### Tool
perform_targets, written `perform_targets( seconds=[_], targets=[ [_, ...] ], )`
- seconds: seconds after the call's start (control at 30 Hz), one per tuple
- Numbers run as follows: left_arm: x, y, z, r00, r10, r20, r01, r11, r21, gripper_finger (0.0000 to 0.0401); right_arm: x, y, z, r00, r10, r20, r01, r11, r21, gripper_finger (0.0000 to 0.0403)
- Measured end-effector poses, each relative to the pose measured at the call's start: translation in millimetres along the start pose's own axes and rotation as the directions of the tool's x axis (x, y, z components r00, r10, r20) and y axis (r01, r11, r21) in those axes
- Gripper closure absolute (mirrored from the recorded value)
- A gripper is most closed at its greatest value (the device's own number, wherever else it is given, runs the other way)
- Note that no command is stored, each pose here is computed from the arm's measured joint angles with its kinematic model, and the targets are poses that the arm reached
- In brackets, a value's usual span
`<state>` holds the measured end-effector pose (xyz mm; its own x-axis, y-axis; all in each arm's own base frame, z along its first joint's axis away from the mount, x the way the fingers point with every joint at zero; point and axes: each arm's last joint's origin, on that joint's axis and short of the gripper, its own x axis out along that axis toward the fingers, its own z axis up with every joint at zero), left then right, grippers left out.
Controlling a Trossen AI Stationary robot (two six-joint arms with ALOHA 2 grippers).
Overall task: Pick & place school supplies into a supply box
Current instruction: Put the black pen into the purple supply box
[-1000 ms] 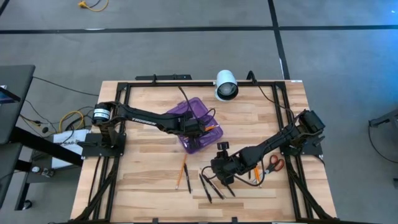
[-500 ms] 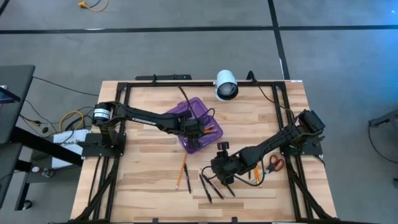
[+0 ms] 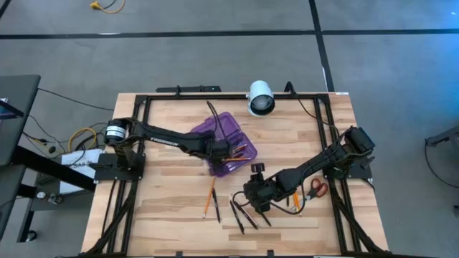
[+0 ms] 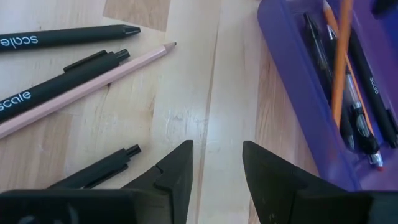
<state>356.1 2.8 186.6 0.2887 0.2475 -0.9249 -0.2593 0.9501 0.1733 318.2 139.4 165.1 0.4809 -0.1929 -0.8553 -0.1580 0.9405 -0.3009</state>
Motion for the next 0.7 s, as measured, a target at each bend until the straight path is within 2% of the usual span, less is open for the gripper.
perform_targets(
  seconds=[0.13, 0.33, 0.5, 0.7],
  targets=[
    [-15, -20, -15, 0.997, 0.05, -0.057, -0.048, 0.998, 0.029, 0.0266, 0, 0, 0, 1.0, -0.001, 0.001, 0.001, 1.0, 0.0, 0.0269],
    [-53, -44, -27, 0.995, 0.083, 0.052, -0.084, 0.996, 0.023, 0.0277, 2, -5, 3, 1.0, -0.007, 0.017, 0.007, 1.0, -0.009, 0.0269],
    [-82, -65, -40, 0.991, 0.025, 0.129, -0.024, 1.0, -0.005, 0.028, 2, -5, 3, 1.0, -0.008, 0.017, 0.008, 1.0, -0.008, 0.0269],
    [-85, -104, -58, 0.988, -0.045, 0.145, 0.052, 0.998, -0.044, 0.028, 2, -4, 3, 1.0, -0.006, 0.025, 0.006, 1.0, -0.008, 0.0269]
  ],
)
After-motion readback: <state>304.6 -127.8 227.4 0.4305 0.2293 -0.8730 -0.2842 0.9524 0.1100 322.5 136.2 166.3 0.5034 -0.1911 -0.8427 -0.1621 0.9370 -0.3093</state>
